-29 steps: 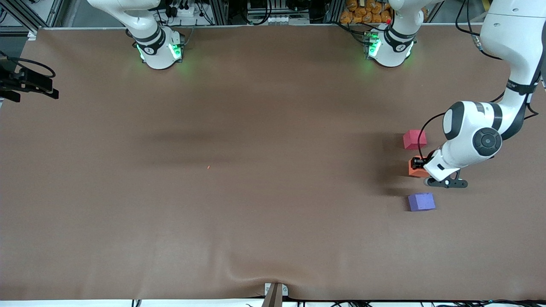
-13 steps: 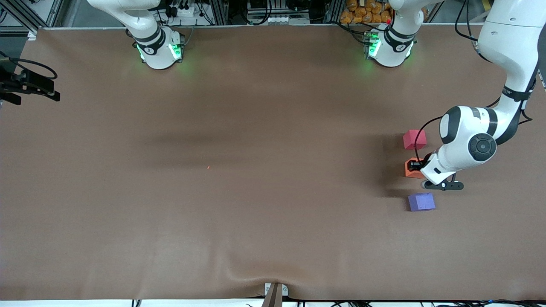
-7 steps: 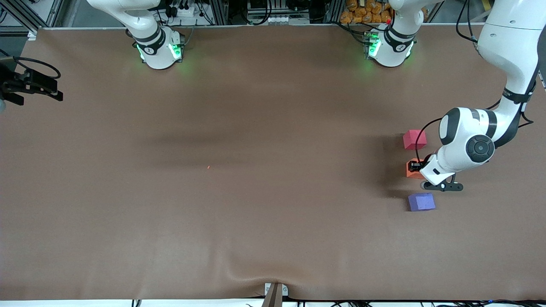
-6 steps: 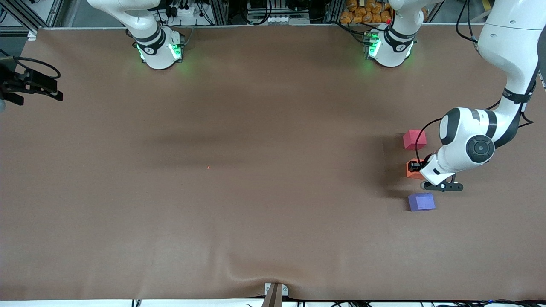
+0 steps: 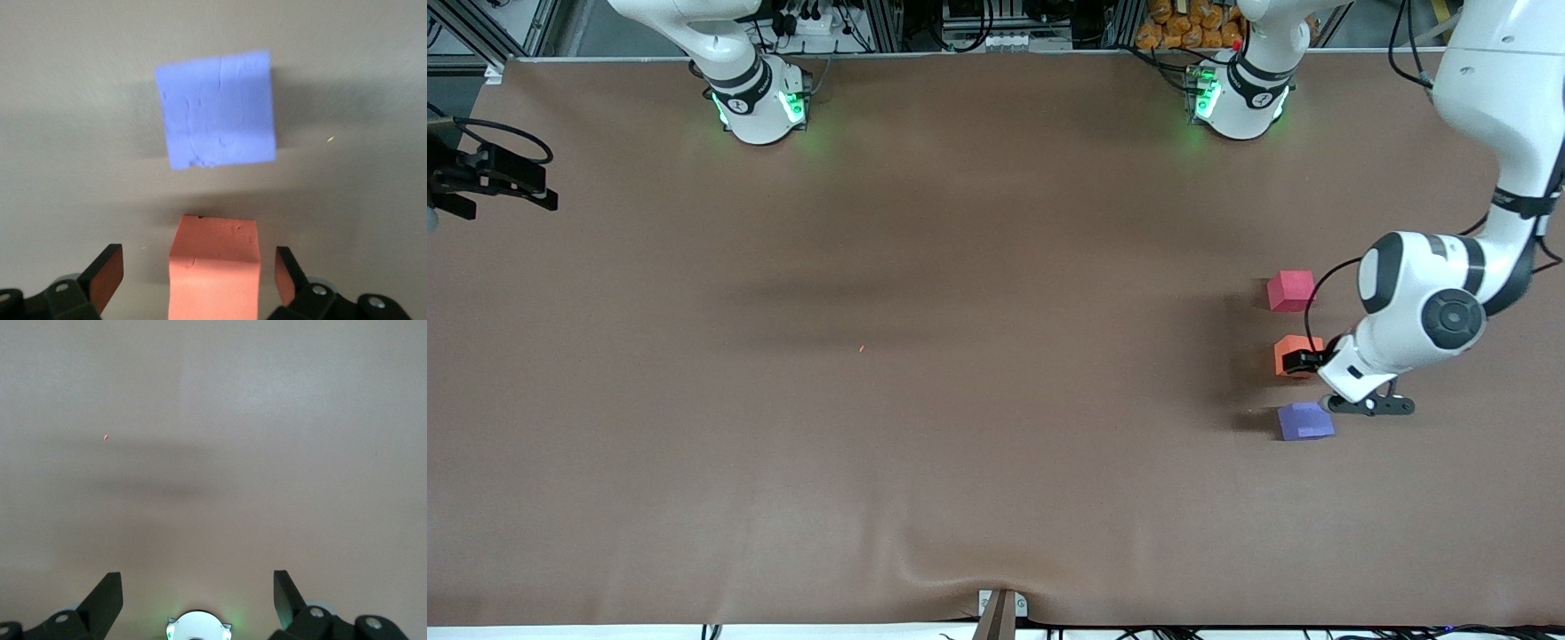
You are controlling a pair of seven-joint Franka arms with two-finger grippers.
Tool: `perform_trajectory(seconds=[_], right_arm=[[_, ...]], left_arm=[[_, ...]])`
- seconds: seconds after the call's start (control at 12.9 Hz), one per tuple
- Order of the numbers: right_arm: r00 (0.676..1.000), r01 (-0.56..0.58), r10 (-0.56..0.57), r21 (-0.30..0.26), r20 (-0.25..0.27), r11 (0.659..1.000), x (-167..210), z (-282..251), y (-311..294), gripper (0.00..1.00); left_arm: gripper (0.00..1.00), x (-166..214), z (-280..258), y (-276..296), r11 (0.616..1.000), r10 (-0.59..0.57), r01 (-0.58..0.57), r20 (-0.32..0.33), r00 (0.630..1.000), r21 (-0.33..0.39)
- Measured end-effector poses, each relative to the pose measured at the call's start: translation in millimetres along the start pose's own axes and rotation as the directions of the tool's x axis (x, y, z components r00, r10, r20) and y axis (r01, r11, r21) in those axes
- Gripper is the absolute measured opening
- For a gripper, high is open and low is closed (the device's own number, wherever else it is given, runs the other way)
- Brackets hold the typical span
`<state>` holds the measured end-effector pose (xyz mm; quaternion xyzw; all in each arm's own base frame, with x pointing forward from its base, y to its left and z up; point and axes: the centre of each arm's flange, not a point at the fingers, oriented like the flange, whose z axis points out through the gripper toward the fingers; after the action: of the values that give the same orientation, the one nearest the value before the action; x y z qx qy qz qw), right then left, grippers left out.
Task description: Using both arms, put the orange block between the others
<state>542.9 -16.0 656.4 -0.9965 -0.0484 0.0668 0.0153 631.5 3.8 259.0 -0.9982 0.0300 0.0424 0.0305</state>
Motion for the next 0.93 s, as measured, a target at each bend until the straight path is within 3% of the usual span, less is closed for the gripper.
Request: perform_trajectory(seconds=[0.23, 0.47, 0.62, 0.93], right_arm=[[1.000, 0.000, 0.000, 0.000, -0.001, 1.000, 0, -1, 0, 1.00], [1.000, 0.000, 0.000, 0.000, -0.002, 1.000, 0, -1, 0, 1.00], [1.000, 0.000, 0.000, 0.000, -0.003, 1.000, 0, -1, 0, 1.00], [1.000, -0.005, 0.005, 0.001, 0.003, 1.000, -1, -1, 2, 1.00]], left_arm=[[1.00, 19, -107, 21, 1.000, 0.018, -0.018, 0.033, 0.999, 0.024], [1.00, 13, -234, 11, 0.998, -0.013, 0.019, -0.090, 0.996, 0.058], [1.00, -12, -297, 11, 0.997, -0.031, 0.040, -0.147, 0.989, 0.060], [1.00, -80, -380, 45, 1.000, -0.030, 0.031, -0.145, 0.989, 0.004]])
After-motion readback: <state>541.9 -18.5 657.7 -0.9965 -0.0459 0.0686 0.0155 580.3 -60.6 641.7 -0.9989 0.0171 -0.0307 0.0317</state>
